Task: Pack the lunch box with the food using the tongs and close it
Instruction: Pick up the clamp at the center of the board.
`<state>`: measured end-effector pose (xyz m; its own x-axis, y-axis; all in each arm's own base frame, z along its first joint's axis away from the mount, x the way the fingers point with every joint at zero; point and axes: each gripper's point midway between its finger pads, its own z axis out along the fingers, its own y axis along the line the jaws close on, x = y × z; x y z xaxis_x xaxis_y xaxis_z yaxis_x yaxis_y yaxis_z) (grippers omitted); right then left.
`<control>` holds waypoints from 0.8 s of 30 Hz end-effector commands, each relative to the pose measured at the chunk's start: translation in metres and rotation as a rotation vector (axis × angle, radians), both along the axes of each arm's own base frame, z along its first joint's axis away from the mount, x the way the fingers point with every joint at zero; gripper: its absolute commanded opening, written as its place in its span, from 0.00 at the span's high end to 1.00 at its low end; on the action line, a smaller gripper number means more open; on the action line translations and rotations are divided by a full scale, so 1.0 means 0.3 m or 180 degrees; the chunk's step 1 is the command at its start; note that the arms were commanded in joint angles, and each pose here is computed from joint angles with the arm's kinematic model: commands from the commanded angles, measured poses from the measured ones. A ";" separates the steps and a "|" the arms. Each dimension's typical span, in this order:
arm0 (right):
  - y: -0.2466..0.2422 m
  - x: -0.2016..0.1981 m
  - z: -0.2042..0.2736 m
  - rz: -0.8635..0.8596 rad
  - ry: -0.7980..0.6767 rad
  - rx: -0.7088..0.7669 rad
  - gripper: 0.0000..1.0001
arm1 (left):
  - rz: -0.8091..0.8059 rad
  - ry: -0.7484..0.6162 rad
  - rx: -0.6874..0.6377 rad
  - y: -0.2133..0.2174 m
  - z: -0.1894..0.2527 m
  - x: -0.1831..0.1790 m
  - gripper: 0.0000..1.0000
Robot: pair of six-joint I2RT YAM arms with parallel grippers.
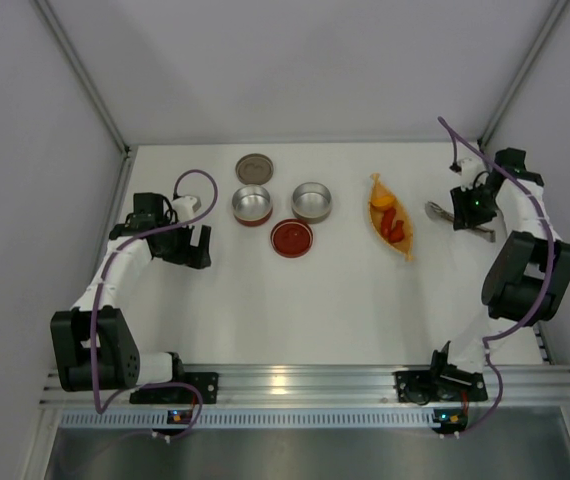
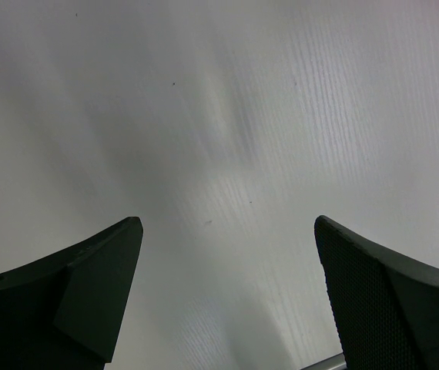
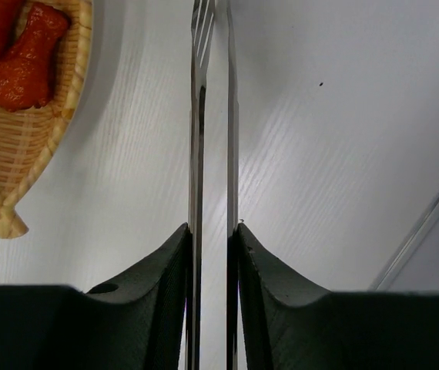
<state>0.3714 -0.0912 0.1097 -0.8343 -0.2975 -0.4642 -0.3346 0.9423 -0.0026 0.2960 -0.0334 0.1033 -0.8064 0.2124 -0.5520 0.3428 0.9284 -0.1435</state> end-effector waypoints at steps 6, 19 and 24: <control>0.045 -0.040 0.183 0.0209 -0.0236 0.0123 0.75 | -0.0047 -0.0316 -0.0069 -0.016 0.091 0.056 0.02; 0.131 -0.074 0.410 0.0435 -0.0648 0.0331 0.70 | -0.0264 -0.0333 -0.0318 -0.071 0.127 0.036 0.02; 0.182 -0.081 0.464 0.0388 -0.0668 0.0500 0.70 | -0.0260 -0.0357 -0.0453 -0.093 0.152 0.035 0.02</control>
<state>0.3566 -0.0543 0.2226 -0.6991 -0.3312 -0.6337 -0.4406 0.8976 0.0169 0.2995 -0.0510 0.1193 -0.7791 0.1998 -0.5943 0.3940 0.8933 -0.2162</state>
